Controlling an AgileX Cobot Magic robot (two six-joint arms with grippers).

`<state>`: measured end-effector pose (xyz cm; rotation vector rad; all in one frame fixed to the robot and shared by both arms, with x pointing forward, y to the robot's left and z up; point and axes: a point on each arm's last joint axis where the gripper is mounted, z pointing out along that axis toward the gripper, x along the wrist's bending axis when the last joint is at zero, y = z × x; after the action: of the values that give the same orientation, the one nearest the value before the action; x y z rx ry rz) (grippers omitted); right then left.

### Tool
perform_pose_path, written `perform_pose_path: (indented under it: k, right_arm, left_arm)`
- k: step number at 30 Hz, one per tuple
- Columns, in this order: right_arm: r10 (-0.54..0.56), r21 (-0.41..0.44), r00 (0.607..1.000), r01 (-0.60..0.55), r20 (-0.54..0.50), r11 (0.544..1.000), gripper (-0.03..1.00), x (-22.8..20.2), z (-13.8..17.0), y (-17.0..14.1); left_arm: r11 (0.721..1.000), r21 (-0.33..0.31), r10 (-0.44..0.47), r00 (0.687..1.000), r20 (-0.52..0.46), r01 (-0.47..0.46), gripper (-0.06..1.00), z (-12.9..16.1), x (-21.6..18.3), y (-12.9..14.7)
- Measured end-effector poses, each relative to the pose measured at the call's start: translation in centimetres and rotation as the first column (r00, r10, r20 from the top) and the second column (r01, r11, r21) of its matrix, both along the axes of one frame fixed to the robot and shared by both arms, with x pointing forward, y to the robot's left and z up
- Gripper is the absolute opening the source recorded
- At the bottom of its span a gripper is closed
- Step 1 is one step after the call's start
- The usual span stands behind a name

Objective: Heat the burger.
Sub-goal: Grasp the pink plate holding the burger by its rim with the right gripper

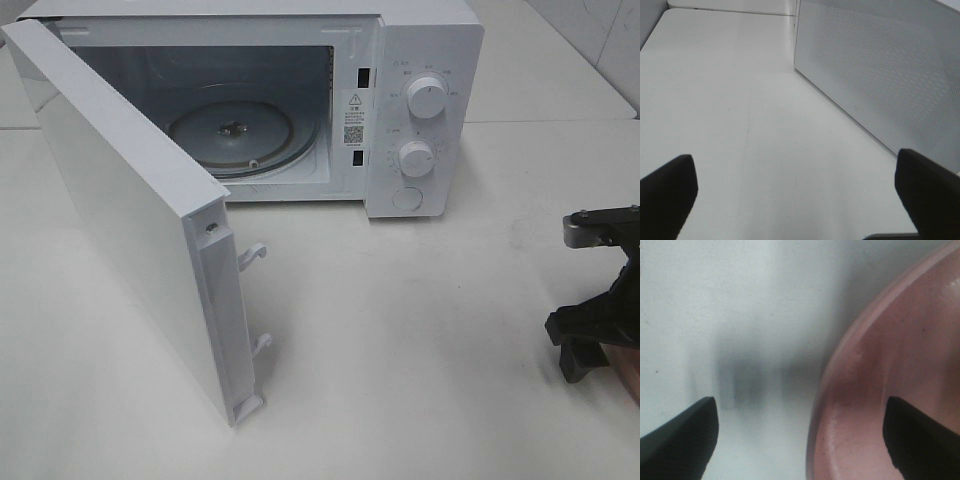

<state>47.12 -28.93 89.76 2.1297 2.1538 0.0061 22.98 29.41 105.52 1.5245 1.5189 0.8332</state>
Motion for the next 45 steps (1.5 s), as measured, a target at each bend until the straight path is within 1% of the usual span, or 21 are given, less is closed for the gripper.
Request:
perform_pose_path:
  k: [10, 16, 17, 18, 19, 20, 21, 22, 23, 24, 25, 26, 27, 28, 29, 30, 32, 42, 45]
  right_arm:
    - [0.002, -0.001, 0.999, -0.002, -0.034, 1.0, 0.84, 0.1, -1.1, 0.0]
    - [0.01, -0.008, 0.999, -0.01, -0.048, 1.0, 0.81, 0.2, -1.4, 0.0]
    - [0.013, -0.011, 0.999, -0.013, -0.047, 1.0, 0.77, 0.3, -1.4, 0.0]
    - [0.017, -0.013, 0.999, -0.018, -0.045, 1.0, 0.72, 0.3, -1.3, -0.1]
    - [0.017, -0.013, 0.999, -0.018, -0.045, 1.0, 0.72, 0.3, -1.3, -0.1]
    - [0.021, -0.016, 0.999, -0.022, -0.045, 1.0, 0.69, 0.3, -1.3, -0.1]
    - [0.022, -0.022, 0.999, -0.023, -0.044, 0.999, 0.61, 0.3, -1.3, -0.2]
    - [0.022, -0.022, 0.999, -0.023, -0.044, 0.999, 0.61, 0.3, -1.3, -0.2]
    - [0.021, -0.028, 0.999, -0.022, -0.043, 0.999, 0.57, 0.3, -1.3, -0.3]
    - [0.014, -0.038, 0.999, -0.016, -0.041, 0.999, 0.47, 0.4, -1.3, -0.5]
    - [0.014, -0.038, 0.999, -0.016, -0.041, 0.999, 0.47, 0.4, -1.3, -0.5]
    - [0.014, -0.045, 0.999, -0.016, -0.039, 0.999, 0.41, 0.4, -1.3, -0.5]
    - [0.014, -0.045, 0.999, -0.016, -0.039, 0.999, 0.41, 0.4, -1.3, -0.5]
    - [0.017, -0.055, 0.999, -0.019, -0.039, 0.998, 0.29, 0.4, -1.3, -0.6]
    - [0.014, -0.057, 0.999, -0.017, -0.04, 0.998, 0.2, 0.4, -1.3, -0.6]
    - [0.014, -0.057, 0.999, -0.017, -0.04, 0.998, 0.2, 0.4, -1.3, -0.6]
    - [0.008, -0.057, 0.999, -0.011, -0.039, 0.998, 0.16, 0.4, -1.3, -0.6]
    - [-0.011, -0.059, 0.999, 0.008, -0.039, 0.998, 0.16, 0.4, -1.2, -0.6]
    - [-0.02, -0.061, 0.999, 0.018, -0.041, 0.998, 0.15, 0.5, -1.1, -0.7]
  left_arm:
    - [1.0, 0.0, 0.0, 1.0, 0.0, 0.0, 1.0, 0.0, 0.0, 0.0]
    - [1.0, 0.0, 0.0, 1.0, 0.0, 0.0, 1.0, 0.0, 0.0, 0.0]
    - [1.0, 0.0, 0.0, 1.0, 0.0, 0.0, 1.0, 0.0, 0.0, 0.0]
    - [1.0, 0.0, 0.0, 1.0, 0.0, 0.0, 1.0, 0.0, 0.0, 0.0]
    - [1.0, 0.0, 0.0, 1.0, 0.0, 0.0, 1.0, 0.0, 0.0, 0.0]
    - [1.0, 0.0, 0.0, 1.0, 0.0, 0.0, 1.0, 0.0, 0.0, 0.0]
    - [1.0, 0.0, 0.0, 1.0, 0.0, 0.0, 1.0, 0.0, 0.0, 0.0]
    - [1.0, 0.0, 0.0, 1.0, 0.0, 0.0, 1.0, 0.0, 0.0, 0.0]
    - [1.0, 0.0, 0.0, 1.0, 0.0, 0.0, 1.0, 0.0, 0.0, 0.0]
    - [1.0, 0.0, 0.0, 1.0, 0.0, 0.0, 1.0, 0.0, 0.0, 0.0]
    - [1.0, 0.0, 0.0, 1.0, 0.0, 0.0, 1.0, 0.0, 0.0, 0.0]
    - [1.0, 0.0, 0.0, 1.0, 0.0, 0.0, 1.0, 0.0, 0.0, 0.0]
    - [1.0, 0.0, 0.0, 1.0, 0.0, 0.0, 1.0, 0.0, 0.0, 0.0]
    - [1.0, 0.0, 0.0, 1.0, 0.0, 0.0, 1.0, 0.0, 0.0, 0.0]
    - [1.0, 0.0, 0.0, 1.0, 0.0, 0.0, 1.0, 0.0, 0.0, 0.0]
    - [1.0, 0.0, 0.0, 1.0, 0.0, 0.0, 1.0, 0.0, 0.0, 0.0]
    - [1.0, 0.0, 0.0, 1.0, 0.0, 0.0, 1.0, 0.0, 0.0, 0.0]
    - [1.0, 0.0, 0.0, 1.0, 0.0, 0.0, 1.0, 0.0, 0.0, 0.0]
    - [1.0, 0.0, 0.0, 1.0, 0.0, 0.0, 1.0, 0.0, 0.0, 0.0]
